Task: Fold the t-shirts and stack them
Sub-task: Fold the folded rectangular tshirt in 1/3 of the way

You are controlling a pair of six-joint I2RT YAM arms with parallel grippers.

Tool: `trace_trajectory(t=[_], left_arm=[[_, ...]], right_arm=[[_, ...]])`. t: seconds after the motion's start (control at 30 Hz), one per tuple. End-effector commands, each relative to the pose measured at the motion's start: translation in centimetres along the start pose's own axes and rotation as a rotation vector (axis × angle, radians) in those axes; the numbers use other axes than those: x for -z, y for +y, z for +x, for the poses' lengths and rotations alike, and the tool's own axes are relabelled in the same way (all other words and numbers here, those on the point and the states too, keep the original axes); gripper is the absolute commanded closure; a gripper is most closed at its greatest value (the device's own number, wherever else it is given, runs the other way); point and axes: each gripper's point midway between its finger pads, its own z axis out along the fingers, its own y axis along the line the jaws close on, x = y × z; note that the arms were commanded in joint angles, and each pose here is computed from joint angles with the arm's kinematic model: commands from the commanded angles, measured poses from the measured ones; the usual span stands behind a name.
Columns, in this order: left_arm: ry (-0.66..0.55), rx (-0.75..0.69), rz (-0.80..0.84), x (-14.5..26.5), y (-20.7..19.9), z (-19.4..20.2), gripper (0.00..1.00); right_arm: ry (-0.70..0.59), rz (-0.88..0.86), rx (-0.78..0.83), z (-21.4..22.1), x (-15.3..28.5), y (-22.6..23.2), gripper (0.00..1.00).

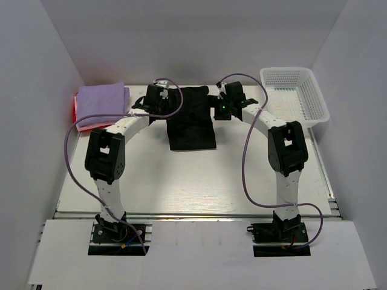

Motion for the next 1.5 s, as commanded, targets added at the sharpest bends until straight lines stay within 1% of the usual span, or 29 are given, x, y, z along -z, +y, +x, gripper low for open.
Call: trace_trajectory(t=[0.0,0.03,0.07,0.1,0.13,0.17,0.23,0.27,0.3,0.33,0.37,0.4,0.43,0.5,0.57,0.7,0.73,0.83,1.0,1.03,1.07,1.1,1.13,1.17,1.2,1.33,1.4,1.43,1.47], left_arm=[[-0.055,0.024,0.080,4.4,-1.9,-0.8,0.00],[-0.054,0.033,0.070,5.1,-1.6,-0.4,0.00],[-0.028,0.044,0.049,5.3,-0.9,1.8,0.00],[-0.021,0.053,0.048,6.1,-0.7,2.5,0.00],[-0.066,0.065,0.061,8.0,-0.9,1.7,0.00],[-0.034,0.075,0.052,8.4,-0.3,4.0,0.00],[-0.049,0.086,0.028,9.7,0.4,4.8,0.00],[-0.054,0.087,0.020,10.9,0.9,5.7,0.00],[-0.052,0.105,-0.003,11.4,1.3,6.3,0.00],[-0.030,0.118,-0.010,12.0,1.5,7.2,0.00],[-0.013,0.126,-0.015,12.3,1.9,8.6,0.00],[-0.027,0.139,-0.010,13.3,1.8,8.6,0.00],[-0.027,0.139,0.001,13.7,1.8,8.9,0.00],[-0.006,0.148,0.015,14.4,1.8,10.4,0.00],[-0.013,0.148,0.027,15.4,1.8,11.0,0.00],[-0.030,0.158,0.033,16.4,1.9,11.2,0.00],[-0.019,0.158,0.029,16.3,2.0,11.8,0.00],[-0.017,0.158,0.029,16.4,2.1,12.1,0.00],[0.013,0.146,0.028,15.6,2.1,12.8,0.00],[0.019,0.146,0.026,15.3,2.1,12.7,0.00],[0.022,0.146,0.035,15.1,1.9,12.7,0.00],[0.019,0.129,0.043,15.0,1.5,12.4,0.00],[0.023,0.129,0.055,14.8,1.3,12.4,0.00],[0.020,0.129,0.056,14.3,1.2,12.2,0.00],[0.021,0.129,0.078,14.1,0.8,12.1,0.00],[0.010,0.108,0.151,12.9,-0.6,11.3,0.00],[0.004,0.090,0.205,12.5,-1.8,10.9,0.00],[0.023,0.091,0.199,11.8,-1.7,11.5,0.00],[0.024,0.091,0.199,11.6,-1.7,11.3,0.00]], right_arm=[[0.006,-0.145,0.095,0.5,0.9,4.0,0.10],[0.021,-0.154,0.112,1.2,0.7,4.4,0.10],[0.043,-0.173,0.130,2.1,0.1,5.1,0.10],[0.048,-0.176,0.138,2.4,-0.2,5.4,0.10],[0.064,-0.180,0.154,3.1,-0.8,5.7,0.10],[0.056,-0.189,0.167,2.9,-1.3,6.2,0.10],[0.074,-0.192,0.160,3.4,-2.8,6.2,0.10],[0.075,-0.191,0.160,3.4,-3.3,6.2,0.10],[0.042,-0.201,0.165,2.0,-3.4,7.1,0.10],[0.063,-0.191,0.149,2.8,-4.8,6.2,0.10],[0.036,-0.194,0.152,1.7,-5.0,6.5,0.10],[0.019,-0.201,0.136,0.9,-5.3,6.8,0.10],[0.038,-0.185,0.123,1.7,-6.7,5.8,0.10],[0.002,-0.189,0.125,0.5,-7.3,6.2,0.10],[-0.036,-0.158,0.116,-0.4,-8.0,5.7,0.10],[-0.203,-0.109,0.108,-4.2,-8.4,4.9,0.10],[-0.268,-0.074,0.101,-5.4,-8.5,4.2,0.10],[-0.346,-0.022,0.077,-7.2,-8.4,3.6,0.10],[-0.395,0.053,-0.006,-8.0,-9.5,1.3,0.10],[-0.422,0.048,-0.010,-9.4,-9.2,1.4,0.10],[-0.387,0.054,-0.026,-8.3,-10.4,0.6,0.10],[-0.374,0.057,-0.027,-8.3,-10.5,0.4,0.10],[-0.410,0.035,-0.016,-10.3,-9.8,1.1,0.10],[-0.369,0.022,0.000,-9.6,-10.1,1.3,0.10],[-0.376,0.012,0.015,-10.2,-9.6,1.2,0.10],[-0.402,-0.023,0.149,-12.6,-6.0,3.6,0.10],[-0.373,0.021,0.197,-12.0,-5.2,2.9,0.10],[-0.377,0.062,0.209,-12.5,-3.0,3.1,0.10],[-0.360,0.068,0.206,-11.7,-2.8,2.8,0.10]])
